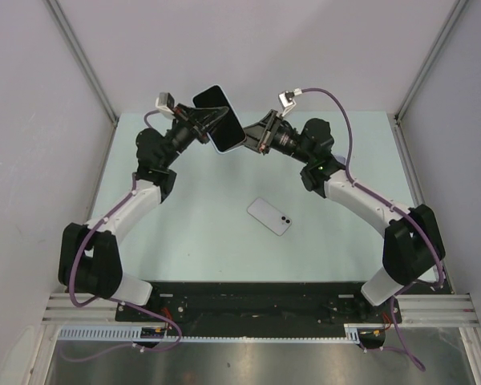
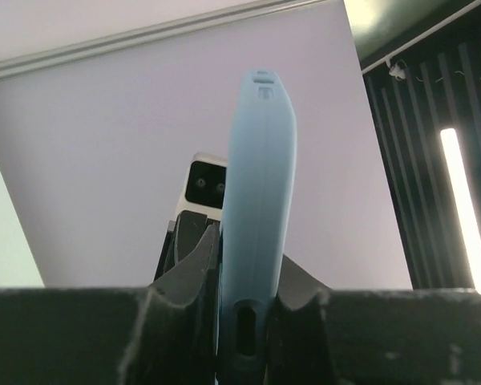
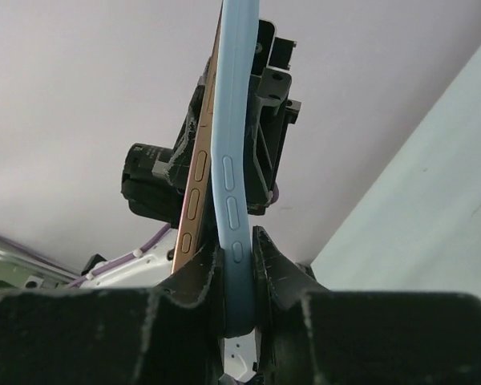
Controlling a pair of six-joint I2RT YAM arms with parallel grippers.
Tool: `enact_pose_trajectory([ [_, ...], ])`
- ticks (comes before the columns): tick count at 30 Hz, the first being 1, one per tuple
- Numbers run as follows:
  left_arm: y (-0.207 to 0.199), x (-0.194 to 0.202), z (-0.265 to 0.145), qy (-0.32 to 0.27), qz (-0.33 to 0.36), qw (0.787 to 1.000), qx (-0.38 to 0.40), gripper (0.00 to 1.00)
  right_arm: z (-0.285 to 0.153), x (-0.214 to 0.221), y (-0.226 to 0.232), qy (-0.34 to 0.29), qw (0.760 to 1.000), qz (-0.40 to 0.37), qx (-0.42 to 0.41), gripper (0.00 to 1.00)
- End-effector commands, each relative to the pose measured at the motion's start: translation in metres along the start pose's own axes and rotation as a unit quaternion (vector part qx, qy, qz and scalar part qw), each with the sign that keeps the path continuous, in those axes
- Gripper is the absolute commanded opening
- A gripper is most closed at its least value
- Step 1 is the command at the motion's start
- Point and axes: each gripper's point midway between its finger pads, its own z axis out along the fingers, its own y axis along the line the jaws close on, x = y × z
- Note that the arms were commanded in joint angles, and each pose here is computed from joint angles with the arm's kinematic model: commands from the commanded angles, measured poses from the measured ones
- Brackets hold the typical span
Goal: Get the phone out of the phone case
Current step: Remove the phone case from the phone.
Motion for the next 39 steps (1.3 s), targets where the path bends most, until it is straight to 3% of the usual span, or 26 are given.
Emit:
enact_pose_trajectory([
  [1, -0.092, 0.119, -0.040, 0.243, 0.006, 0.961, 0.133, 0.38, -0.028, 0.069, -0.134, 0.085, 0.969, 0.068, 0.220, 0.00],
  [5, -0.072, 0.112, -0.039, 0.251, 0.008, 0.962, 0.109, 0.71, -0.052, 0.045, -0.145, 0.059, 0.965, 0.065, 0.247, 0.00],
  [7, -0.060, 0.111, -0.038, 0.253, 0.002, 0.962, 0.100, 0.82, -0.061, 0.041, -0.150, 0.053, 0.963, 0.065, 0.256, 0.00],
  [9, -0.050, 0.111, -0.036, 0.258, -0.002, 0.962, 0.089, 0.85, -0.066, 0.032, -0.145, 0.043, 0.964, 0.054, 0.255, 0.00],
  [17, -0.014, 0.112, -0.036, 0.260, 0.018, 0.965, 0.035, 0.87, -0.092, 0.008, -0.141, 0.003, 0.951, 0.009, 0.310, 0.00],
  [24, 0.026, 0.108, -0.042, 0.246, 0.060, 0.965, -0.073, 0.88, -0.123, -0.008, -0.134, -0.033, 0.927, -0.033, 0.371, 0.00],
  [28, 0.030, 0.108, -0.048, 0.246, 0.100, 0.959, -0.095, 0.88, -0.133, -0.016, -0.138, -0.042, 0.920, -0.040, 0.387, 0.00],
  [39, 0.045, 0.108, -0.055, 0.239, 0.089, 0.960, -0.114, 0.88, -0.148, -0.023, -0.143, -0.053, 0.907, -0.049, 0.415, 0.00],
])
